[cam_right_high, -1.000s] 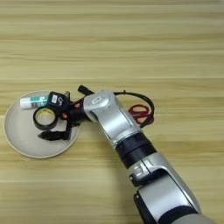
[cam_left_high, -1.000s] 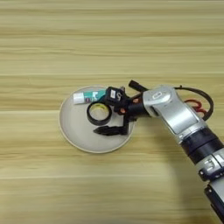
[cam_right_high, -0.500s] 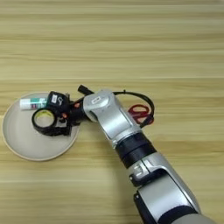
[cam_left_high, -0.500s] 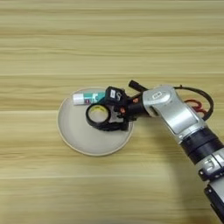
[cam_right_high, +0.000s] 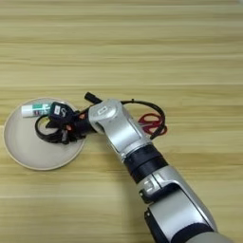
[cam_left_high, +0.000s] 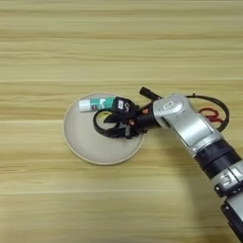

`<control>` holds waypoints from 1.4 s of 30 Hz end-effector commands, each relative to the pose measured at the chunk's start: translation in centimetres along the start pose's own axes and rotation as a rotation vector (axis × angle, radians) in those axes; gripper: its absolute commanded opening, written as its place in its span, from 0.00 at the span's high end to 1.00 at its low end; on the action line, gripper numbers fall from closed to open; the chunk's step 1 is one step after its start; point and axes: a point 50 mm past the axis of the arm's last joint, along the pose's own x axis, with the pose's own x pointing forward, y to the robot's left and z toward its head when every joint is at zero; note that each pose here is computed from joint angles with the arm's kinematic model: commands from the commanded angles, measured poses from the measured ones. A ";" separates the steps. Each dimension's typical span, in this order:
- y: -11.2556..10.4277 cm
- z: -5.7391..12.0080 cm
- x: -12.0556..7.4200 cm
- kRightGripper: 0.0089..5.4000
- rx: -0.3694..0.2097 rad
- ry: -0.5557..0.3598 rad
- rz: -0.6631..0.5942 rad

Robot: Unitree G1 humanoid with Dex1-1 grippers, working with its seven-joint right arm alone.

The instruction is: Move the objects on the table

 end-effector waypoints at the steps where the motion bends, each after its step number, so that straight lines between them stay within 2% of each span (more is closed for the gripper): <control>1: -1.5 2.3 -1.4 0.78 -0.104 -0.017 -0.063; 4: -1.4 2.0 -1.5 0.86 -0.110 0.012 -0.041; 8: -1.7 0.8 -1.1 0.88 -0.102 0.095 -0.013; 11: -1.9 0.6 -0.8 0.88 -0.096 0.106 -0.008; 22: -2.3 2.8 -2.3 0.88 -0.113 -0.010 -0.042; 42: -2.5 5.0 -4.7 0.90 -0.155 -0.113 -0.099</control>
